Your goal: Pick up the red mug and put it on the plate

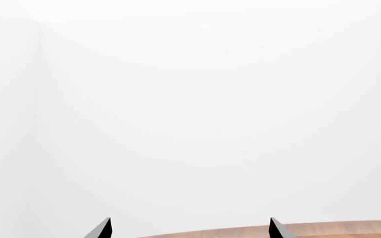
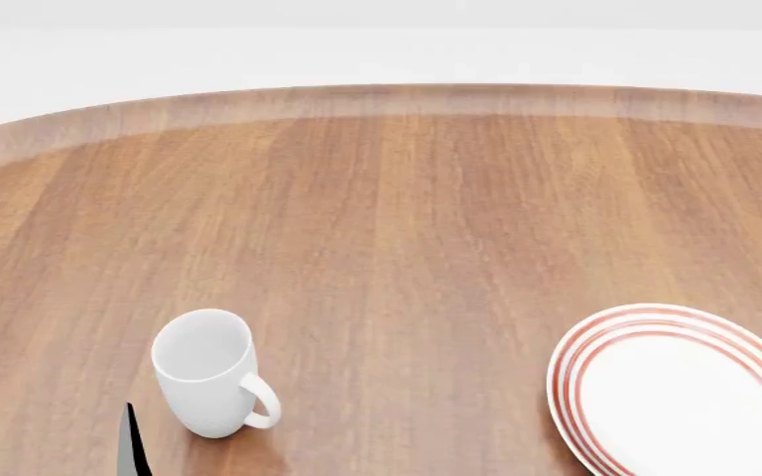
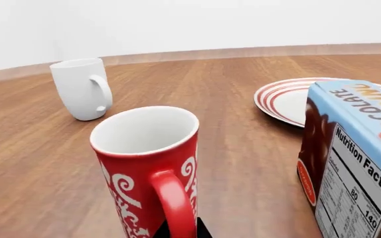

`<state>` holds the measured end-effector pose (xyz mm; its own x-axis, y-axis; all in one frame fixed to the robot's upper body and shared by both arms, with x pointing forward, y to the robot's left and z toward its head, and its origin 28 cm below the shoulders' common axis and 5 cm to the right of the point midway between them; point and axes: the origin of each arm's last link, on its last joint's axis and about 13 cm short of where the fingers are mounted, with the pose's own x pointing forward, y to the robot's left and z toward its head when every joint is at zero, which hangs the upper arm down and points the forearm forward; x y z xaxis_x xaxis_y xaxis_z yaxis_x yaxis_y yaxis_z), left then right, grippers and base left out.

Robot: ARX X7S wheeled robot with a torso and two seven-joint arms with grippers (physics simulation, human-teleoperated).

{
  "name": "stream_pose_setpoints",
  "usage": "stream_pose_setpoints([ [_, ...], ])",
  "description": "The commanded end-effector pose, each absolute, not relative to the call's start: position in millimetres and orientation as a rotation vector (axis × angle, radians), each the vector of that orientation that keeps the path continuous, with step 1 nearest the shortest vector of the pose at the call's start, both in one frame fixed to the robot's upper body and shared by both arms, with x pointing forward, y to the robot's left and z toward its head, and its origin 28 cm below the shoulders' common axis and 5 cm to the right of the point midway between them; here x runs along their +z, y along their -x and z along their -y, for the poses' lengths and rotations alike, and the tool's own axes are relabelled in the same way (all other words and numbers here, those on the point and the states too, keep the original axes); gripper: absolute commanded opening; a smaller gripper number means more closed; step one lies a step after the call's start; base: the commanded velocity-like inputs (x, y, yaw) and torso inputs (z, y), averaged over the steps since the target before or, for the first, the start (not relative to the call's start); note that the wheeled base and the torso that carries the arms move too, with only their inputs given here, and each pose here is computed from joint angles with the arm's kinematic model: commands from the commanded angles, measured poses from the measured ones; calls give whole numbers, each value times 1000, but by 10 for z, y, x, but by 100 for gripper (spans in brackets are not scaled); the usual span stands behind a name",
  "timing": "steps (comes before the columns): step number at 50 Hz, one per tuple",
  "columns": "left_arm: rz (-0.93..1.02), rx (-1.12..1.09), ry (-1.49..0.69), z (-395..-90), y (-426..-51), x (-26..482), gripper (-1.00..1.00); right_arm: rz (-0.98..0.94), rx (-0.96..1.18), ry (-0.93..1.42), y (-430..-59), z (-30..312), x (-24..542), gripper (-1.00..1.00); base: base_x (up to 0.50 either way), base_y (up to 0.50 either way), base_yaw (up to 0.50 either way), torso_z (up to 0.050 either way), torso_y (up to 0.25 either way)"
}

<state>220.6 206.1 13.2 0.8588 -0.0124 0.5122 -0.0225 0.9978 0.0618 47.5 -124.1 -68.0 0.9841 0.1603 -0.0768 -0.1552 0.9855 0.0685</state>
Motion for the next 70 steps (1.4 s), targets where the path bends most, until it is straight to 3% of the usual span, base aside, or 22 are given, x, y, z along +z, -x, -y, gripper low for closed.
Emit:
stream_pose_setpoints([
  [1,541,4,-64,-2061,-2207,132,100,-18,154,-83,-423,1235,-478,-100,0,0,0,0,0],
  [27,547,-3,-58,-2061,-2208,133,100,139,101,-113,-413,1245,494,-100,0,0,0,0,0],
  [70,559,0,-49,-2060,-2210,133,100,34,-86,-40,-930,1428,1349,-100,0,0,0,0,0],
])
